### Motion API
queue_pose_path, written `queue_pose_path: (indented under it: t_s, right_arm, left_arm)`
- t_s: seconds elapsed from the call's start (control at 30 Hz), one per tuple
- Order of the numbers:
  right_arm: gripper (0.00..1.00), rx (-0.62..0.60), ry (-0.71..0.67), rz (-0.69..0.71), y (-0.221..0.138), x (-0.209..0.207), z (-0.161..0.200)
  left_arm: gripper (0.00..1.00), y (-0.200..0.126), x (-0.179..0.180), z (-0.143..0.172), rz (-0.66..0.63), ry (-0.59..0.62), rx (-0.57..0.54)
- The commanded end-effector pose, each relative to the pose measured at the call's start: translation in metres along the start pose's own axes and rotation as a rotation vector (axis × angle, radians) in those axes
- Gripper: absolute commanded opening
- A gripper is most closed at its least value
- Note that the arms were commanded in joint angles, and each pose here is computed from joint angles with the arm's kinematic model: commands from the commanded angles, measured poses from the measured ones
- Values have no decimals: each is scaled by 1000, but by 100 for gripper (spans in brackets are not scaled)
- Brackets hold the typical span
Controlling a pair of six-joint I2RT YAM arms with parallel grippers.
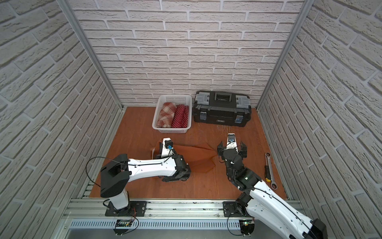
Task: Roll up the skirts
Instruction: Flatten out the skirt at the center of the board.
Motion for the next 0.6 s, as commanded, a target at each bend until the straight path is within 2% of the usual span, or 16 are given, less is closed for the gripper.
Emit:
queue_pose_path:
  t_s: [0.0, 0.03, 0.1, 0.17, 0.2, 0.23, 0.3, 0.37, 0.57]
  right_arm:
    - [99, -37, -122, 150, 25, 1, -7]
    - [100, -51, -142, 123, 39, 7, -5]
    - [99, -44, -54, 128, 66, 6, 10]
    - [99, -43, 28, 59, 88, 14, 28]
    - [99, -31, 15, 14, 96, 24, 35]
    - [95, -45, -22, 16, 102, 29, 33]
    - [100, -60, -49, 31, 110, 30, 35]
    - [99, -39, 21, 90, 117, 17, 44]
    - [99, 8, 75, 8, 126, 11, 50]
  left_arm:
    - [0, 0, 18, -27, 82, -6, -113]
    - [0, -1, 21, -29, 83, -14, -113]
    - [0, -3, 24, -29, 91, -15, -115]
    - [0, -3, 28, -27, 94, -30, -114]
    - [0, -3, 29, -25, 95, -37, -113]
    - [0, -3, 30, -24, 97, -40, -113]
    - [0, -4, 30, -23, 103, -46, -113]
    - [0, -6, 26, -22, 110, -44, -113]
    - [0, -8, 21, -24, 118, -44, -115]
Point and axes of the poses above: each gripper's point midway between its finger pads, its own y axis out along the fingers, its own x axis along the line the jaws close on, z = x × y, the point moved 5 cm from there along -y, back along the fingers, and after that the axes turned 7 degrees about -y, right-handed, at the moved point
